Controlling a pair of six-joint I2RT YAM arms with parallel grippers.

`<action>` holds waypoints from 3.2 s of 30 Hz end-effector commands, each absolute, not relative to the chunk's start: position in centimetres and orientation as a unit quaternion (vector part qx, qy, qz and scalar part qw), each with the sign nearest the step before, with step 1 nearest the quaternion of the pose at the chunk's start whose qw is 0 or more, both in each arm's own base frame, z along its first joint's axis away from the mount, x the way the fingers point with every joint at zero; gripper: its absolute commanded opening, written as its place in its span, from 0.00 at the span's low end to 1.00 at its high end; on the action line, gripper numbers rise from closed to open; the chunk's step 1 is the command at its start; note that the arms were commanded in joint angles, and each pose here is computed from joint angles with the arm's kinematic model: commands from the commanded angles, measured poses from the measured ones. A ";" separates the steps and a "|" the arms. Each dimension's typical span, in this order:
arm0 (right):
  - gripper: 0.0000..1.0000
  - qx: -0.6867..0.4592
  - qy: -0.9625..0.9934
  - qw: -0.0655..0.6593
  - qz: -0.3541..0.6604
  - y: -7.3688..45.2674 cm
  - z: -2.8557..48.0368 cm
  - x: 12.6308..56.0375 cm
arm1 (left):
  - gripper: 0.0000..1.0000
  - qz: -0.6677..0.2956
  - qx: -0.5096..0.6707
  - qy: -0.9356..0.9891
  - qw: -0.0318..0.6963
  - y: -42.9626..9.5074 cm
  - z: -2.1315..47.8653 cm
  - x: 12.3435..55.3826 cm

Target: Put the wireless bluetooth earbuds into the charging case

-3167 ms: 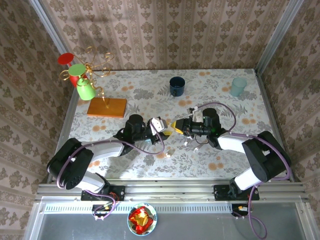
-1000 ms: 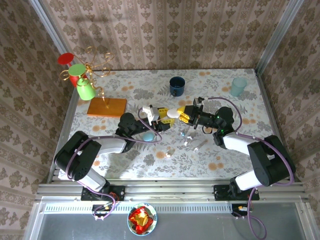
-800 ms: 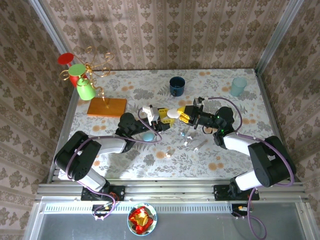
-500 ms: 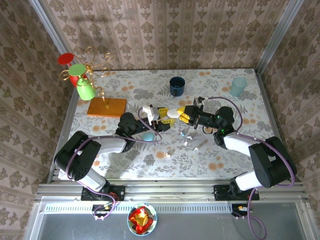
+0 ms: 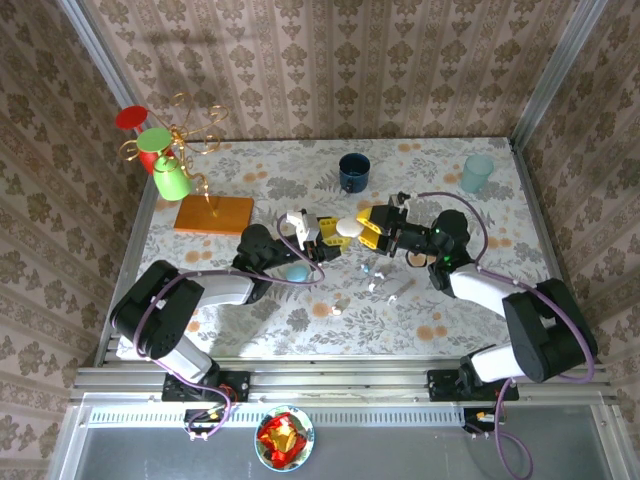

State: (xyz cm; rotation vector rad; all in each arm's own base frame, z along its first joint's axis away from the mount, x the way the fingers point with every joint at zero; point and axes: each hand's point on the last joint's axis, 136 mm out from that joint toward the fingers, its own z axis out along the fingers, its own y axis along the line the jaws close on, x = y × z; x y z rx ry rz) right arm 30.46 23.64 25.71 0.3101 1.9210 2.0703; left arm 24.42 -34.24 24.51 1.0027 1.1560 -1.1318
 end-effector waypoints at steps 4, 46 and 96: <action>0.81 0.061 0.715 0.233 0.657 22.8 27.2 30.1 | 0.34 -0.493 0.432 0.486 0.578 -34.1 24.8 24.0; 1.00 -0.304 0.755 0.530 0.238 20.9 26.7 31.2 | 0.35 -0.532 0.431 0.491 0.539 -34.0 24.6 22.1; 0.99 -0.239 0.759 0.549 0.257 21.1 30.7 33.9 | 0.34 -0.512 0.434 0.498 0.549 -33.4 23.4 22.5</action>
